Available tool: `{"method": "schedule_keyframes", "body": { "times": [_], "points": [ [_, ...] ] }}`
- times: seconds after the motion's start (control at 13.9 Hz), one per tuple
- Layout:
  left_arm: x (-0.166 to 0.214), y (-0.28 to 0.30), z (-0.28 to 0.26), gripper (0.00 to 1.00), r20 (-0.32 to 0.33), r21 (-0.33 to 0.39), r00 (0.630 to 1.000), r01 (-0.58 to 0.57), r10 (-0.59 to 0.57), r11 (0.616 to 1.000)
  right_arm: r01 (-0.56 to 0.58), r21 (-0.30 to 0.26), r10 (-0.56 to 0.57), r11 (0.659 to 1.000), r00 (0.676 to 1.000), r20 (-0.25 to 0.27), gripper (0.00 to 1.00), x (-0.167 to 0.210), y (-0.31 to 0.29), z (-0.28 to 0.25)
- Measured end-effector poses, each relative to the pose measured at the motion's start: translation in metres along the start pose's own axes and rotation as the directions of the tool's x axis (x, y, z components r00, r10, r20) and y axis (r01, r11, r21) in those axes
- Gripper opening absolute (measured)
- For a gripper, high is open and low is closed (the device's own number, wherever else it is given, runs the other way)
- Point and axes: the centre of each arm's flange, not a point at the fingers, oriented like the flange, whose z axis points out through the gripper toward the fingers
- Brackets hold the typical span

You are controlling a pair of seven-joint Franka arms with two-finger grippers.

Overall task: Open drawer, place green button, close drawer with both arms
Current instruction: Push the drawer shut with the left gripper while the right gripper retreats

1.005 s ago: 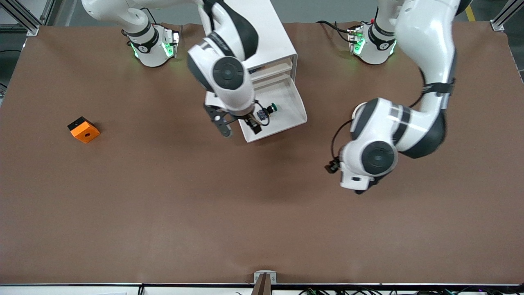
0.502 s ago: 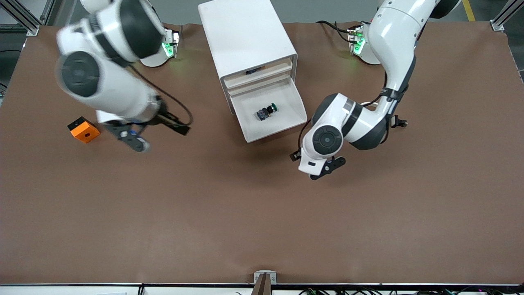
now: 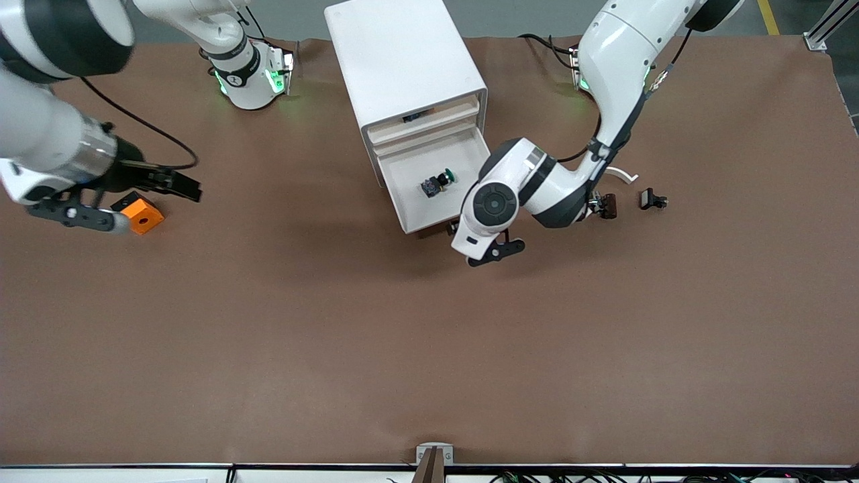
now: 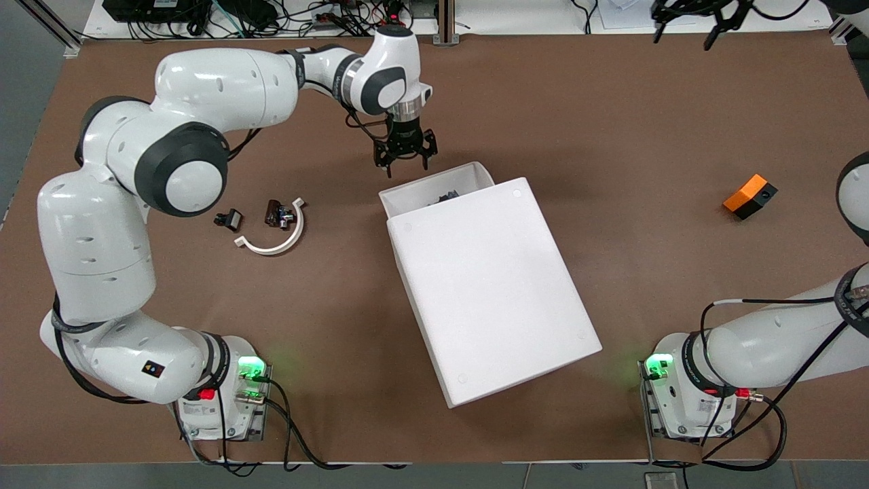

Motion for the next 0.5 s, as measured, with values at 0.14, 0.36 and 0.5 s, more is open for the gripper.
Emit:
{"method": "schedule_keyframes", "body": {
  "times": [0.14,0.36,0.5],
  "points": [
    [-0.012,0.007,0.014,1.00,0.012,0.020,1.000,-0.023,0.023,1.000,0.014,-0.004,-0.014,1.000,1.000,-0.015,1.00,0.000,0.024,-0.008],
    [-0.026,0.016,0.023,1.00,0.025,0.026,0.998,-0.050,0.049,0.998,0.031,-0.016,-0.032,0.999,0.999,-0.030,1.00,-0.010,0.037,-0.011],
    [-0.040,0.023,0.025,1.00,0.038,0.026,0.996,-0.076,0.075,0.997,0.050,-0.013,-0.050,0.999,0.998,-0.044,1.00,-0.016,0.046,-0.009]
  ]
}}
